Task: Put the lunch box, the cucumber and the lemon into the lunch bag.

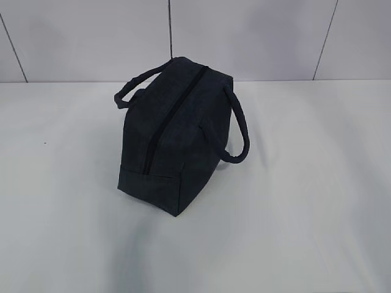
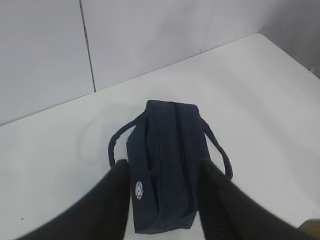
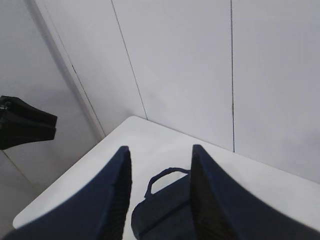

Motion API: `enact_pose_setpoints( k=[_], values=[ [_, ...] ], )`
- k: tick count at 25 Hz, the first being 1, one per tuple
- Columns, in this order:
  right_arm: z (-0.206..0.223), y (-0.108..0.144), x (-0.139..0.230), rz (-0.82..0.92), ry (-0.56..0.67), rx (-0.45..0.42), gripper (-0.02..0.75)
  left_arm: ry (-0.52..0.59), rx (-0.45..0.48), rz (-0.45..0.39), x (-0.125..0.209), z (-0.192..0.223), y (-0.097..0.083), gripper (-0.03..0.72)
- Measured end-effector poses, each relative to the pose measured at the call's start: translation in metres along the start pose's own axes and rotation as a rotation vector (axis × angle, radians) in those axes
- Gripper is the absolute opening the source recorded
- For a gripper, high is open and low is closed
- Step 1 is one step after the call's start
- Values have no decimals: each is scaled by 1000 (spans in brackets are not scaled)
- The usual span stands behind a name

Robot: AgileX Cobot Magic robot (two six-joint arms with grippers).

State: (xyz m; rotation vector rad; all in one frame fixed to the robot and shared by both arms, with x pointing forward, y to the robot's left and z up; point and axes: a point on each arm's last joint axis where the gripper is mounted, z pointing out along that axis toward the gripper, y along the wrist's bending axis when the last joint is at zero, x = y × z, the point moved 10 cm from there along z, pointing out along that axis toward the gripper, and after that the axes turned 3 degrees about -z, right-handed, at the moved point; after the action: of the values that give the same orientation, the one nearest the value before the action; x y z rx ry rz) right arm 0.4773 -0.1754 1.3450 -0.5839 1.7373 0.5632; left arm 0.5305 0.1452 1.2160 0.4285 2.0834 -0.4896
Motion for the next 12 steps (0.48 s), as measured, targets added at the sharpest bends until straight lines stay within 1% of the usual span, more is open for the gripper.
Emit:
enact_pose_setpoints(
  k=[2,6,8,12],
  values=[
    [-13,11,15,12,17,4,296,-35,-2,4,14,-28,-4,323],
    [-41,38,59,42,54,11,295,-104,-3,22,45,-83,-11,323],
    [-57,52,81,50,44,21,295,-120,-2,31,63,-104,-14,323],
    [-76,67,134,91,66,61,296,-143,1,45,99,-139,-18,323]
  ],
)
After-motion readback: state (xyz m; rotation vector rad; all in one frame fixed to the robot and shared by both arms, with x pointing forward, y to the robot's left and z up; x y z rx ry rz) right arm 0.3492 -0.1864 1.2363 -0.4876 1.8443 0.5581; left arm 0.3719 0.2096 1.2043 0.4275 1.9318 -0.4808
